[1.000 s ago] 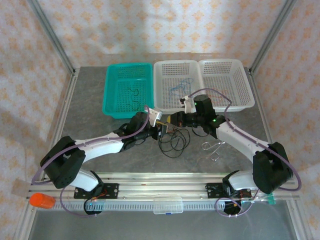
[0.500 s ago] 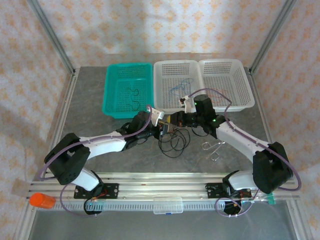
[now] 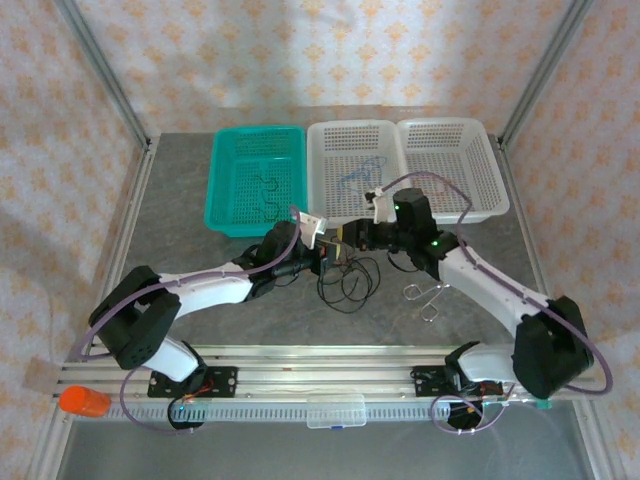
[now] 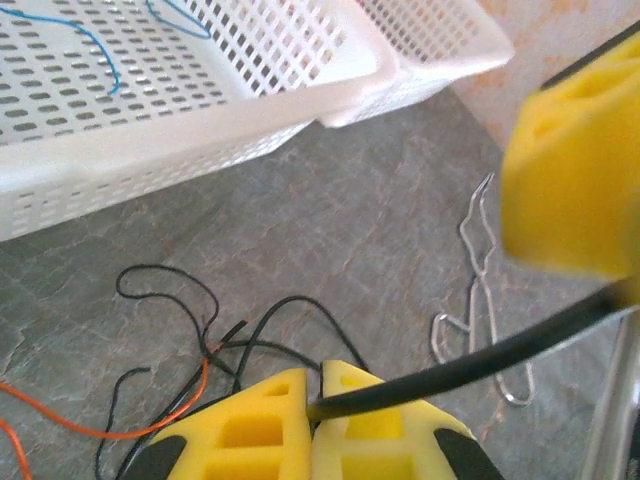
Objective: Untangle the cables
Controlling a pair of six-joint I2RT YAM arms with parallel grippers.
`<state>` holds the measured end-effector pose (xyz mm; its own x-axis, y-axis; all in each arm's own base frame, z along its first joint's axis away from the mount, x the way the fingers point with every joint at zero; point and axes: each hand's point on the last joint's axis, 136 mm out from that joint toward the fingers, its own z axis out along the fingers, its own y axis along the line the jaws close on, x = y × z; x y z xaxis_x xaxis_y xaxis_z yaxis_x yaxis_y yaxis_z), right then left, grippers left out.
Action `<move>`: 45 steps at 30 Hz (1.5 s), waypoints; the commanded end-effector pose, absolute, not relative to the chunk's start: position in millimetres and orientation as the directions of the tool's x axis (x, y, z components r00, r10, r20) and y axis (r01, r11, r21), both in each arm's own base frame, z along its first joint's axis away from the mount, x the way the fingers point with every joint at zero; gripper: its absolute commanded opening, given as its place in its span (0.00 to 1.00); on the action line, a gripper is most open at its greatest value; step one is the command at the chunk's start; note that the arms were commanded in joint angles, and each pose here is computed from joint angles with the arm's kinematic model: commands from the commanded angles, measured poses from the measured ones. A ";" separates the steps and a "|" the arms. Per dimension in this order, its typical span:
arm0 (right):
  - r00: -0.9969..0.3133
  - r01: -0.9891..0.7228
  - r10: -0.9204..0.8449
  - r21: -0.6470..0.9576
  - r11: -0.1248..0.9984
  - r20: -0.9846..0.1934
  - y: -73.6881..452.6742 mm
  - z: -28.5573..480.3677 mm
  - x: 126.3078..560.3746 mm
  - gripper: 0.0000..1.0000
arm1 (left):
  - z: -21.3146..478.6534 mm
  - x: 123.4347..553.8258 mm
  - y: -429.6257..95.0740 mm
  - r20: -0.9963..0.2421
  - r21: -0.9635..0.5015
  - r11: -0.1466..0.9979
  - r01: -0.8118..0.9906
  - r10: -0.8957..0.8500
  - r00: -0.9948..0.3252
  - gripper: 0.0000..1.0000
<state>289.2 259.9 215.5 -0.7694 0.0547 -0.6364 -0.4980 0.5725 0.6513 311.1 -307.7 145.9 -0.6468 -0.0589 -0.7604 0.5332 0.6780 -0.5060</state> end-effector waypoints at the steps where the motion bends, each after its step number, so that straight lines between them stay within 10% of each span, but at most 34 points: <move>1: -0.558 -0.579 0.110 0.481 0.659 -0.823 234.6 263.0 300.6 0.41 | 197.8 322.4 -306.2 -0.789 -0.556 0.617 0.558 -0.178 -0.589 0.00; 6: -0.420 -0.562 0.100 0.346 0.751 -0.902 205.7 269.4 296.9 0.63 | 227.0 334.2 -295.9 -0.776 -0.582 0.614 0.533 -0.223 -0.590 0.00; 27: -0.408 -0.681 -0.002 0.303 0.667 -0.913 233.8 223.1 296.6 0.70 | 293.4 327.7 -303.9 -0.788 -0.579 0.547 0.604 -0.185 -0.588 0.00; 36: -0.392 -0.528 0.151 0.356 0.771 -0.907 215.4 213.1 327.8 0.43 | 335.6 308.4 -309.6 -0.816 -0.561 0.456 0.691 -0.165 -0.554 0.00; 45: -0.421 -0.449 0.300 0.485 0.751 -0.856 216.0 193.8 344.1 0.40 | 404.2 297.4 -286.6 -0.855 -0.518 0.425 0.742 -0.238 -0.461 0.00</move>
